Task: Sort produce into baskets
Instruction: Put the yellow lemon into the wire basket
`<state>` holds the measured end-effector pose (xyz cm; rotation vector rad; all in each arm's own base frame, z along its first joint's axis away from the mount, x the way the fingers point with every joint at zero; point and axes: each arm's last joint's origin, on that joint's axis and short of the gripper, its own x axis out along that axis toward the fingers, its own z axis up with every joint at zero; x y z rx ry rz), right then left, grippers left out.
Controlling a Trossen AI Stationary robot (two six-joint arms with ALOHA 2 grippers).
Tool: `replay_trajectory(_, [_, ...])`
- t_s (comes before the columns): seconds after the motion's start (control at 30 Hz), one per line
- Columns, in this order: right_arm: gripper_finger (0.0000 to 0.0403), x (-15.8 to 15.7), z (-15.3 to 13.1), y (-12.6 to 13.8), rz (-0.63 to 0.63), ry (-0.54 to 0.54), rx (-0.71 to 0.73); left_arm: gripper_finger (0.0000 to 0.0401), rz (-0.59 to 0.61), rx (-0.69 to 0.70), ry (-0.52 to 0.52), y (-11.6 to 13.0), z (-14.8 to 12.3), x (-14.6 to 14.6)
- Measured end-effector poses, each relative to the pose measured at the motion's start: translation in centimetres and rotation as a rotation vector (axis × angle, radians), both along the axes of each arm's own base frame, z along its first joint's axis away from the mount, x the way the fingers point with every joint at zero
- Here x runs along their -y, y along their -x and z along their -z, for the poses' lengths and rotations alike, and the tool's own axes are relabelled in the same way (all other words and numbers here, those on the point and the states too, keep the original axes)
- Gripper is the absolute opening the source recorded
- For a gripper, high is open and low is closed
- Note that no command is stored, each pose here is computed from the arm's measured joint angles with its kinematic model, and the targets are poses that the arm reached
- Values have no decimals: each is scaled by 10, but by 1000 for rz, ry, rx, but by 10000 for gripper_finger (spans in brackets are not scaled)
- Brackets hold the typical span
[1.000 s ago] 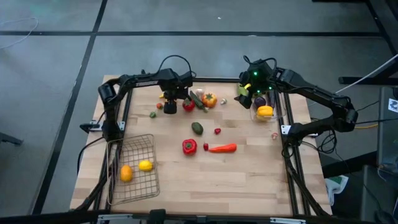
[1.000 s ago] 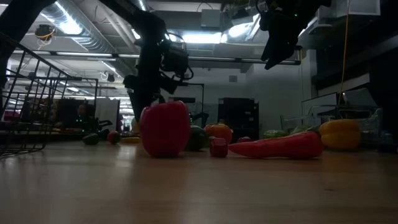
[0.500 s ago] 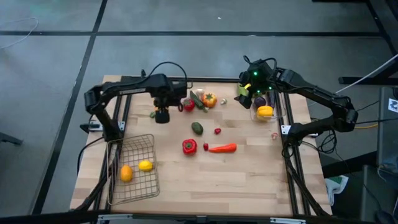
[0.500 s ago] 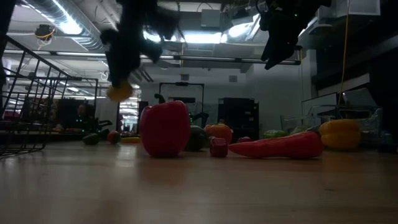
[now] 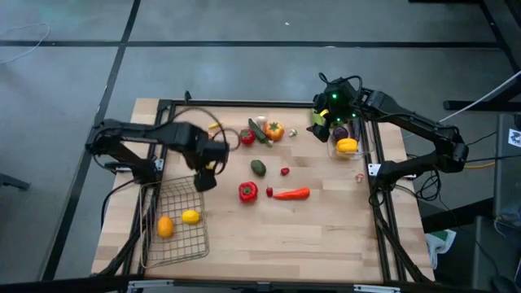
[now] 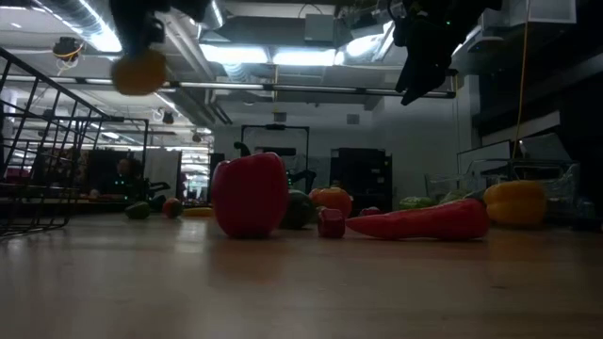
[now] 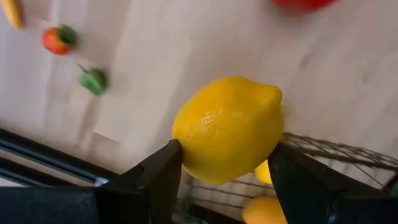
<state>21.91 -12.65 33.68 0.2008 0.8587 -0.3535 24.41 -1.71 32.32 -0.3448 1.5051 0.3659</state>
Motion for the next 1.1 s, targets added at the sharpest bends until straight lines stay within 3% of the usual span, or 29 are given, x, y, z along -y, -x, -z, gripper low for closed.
replay_trajectory(0.3, [372, 0, 0, 0, 0, -1, -1, 219, -49, -60, -15, 16, 18, 63])
replay_trajectory(0.5, [372, 0, 0, 0, 0, -1, -1, 219, -91, -123, -56, 33, 38, 88])
replay_trajectory(0.9, [372, 0, 0, 0, 0, 0, -1, 219, -129, -151, -89, 46, 85, 100])
replay_trajectory(1.1, [372, 0, 0, 0, 0, 0, -1, 219, -99, -165, -95, 47, 91, 99])
